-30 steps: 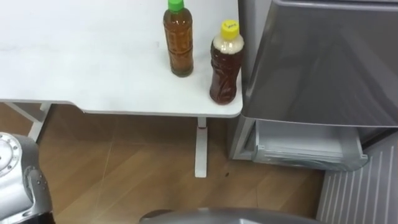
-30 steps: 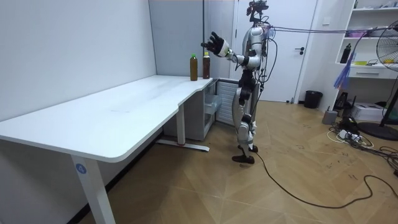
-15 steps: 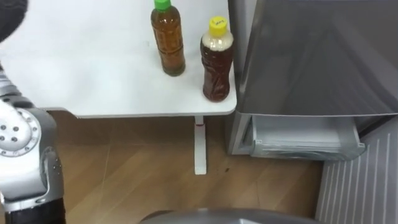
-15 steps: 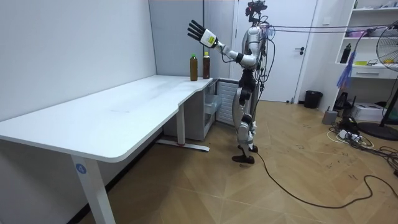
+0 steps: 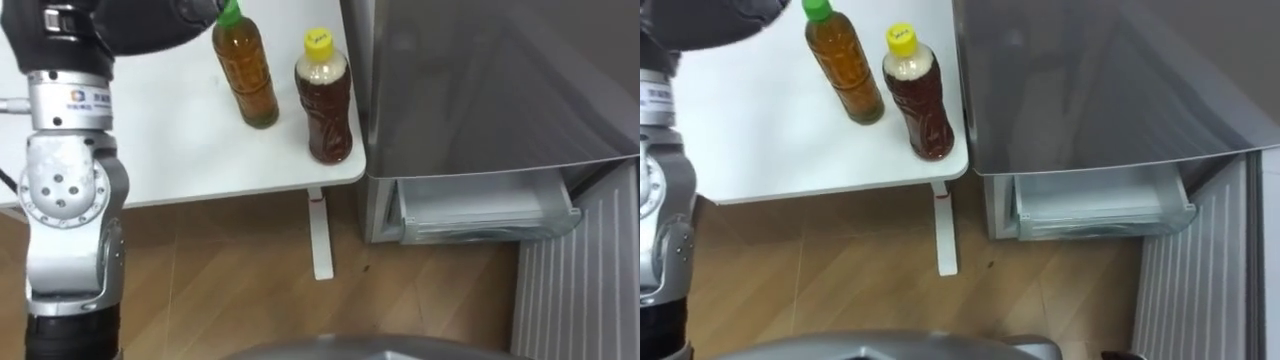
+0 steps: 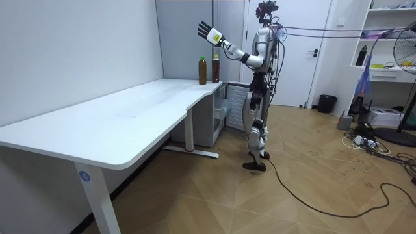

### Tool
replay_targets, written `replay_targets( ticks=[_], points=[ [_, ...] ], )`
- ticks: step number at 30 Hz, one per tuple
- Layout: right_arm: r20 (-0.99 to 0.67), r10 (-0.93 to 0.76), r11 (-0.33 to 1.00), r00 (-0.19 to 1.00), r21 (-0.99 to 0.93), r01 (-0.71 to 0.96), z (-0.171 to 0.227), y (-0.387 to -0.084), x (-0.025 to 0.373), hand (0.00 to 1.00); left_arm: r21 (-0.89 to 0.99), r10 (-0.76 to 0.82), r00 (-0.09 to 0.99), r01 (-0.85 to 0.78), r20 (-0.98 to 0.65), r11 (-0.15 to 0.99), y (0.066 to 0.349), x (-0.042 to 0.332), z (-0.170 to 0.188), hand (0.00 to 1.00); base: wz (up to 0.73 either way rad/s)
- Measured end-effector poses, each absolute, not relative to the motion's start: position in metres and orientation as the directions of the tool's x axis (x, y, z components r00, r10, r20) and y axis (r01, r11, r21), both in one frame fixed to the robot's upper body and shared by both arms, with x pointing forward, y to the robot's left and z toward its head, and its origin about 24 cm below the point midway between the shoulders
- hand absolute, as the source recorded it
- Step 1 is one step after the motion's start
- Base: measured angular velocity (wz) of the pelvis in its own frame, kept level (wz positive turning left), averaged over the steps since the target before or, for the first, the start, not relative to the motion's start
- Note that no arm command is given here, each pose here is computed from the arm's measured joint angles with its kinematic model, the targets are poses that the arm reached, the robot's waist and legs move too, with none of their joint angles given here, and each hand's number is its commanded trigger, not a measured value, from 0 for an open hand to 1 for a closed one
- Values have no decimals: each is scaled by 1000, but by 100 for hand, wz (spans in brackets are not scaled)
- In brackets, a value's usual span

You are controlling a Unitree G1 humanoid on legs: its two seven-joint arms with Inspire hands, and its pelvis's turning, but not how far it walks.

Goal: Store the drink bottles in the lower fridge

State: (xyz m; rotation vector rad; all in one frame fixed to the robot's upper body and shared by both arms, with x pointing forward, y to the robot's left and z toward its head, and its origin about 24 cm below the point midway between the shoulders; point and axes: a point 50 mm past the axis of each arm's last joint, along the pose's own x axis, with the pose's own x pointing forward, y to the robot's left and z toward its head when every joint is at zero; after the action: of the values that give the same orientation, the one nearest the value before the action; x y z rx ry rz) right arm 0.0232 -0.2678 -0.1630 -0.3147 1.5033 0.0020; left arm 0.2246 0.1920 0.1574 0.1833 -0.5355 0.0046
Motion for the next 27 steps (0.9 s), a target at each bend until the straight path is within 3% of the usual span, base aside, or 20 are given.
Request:
replay_targets(
  ticks=[16, 27],
  points=[
    [-977, -201, 938, 69, -212, -275, -163, -267, 24, 0, 184, -271, 875, 212, 402, 960, 173, 228, 146, 0, -2],
    [-972, -224, 933, 66, -233, -272, -164, -266, 26, 0, 174, -314, 908, 274, 277, 946, 176, 234, 124, 0, 0]
  ],
)
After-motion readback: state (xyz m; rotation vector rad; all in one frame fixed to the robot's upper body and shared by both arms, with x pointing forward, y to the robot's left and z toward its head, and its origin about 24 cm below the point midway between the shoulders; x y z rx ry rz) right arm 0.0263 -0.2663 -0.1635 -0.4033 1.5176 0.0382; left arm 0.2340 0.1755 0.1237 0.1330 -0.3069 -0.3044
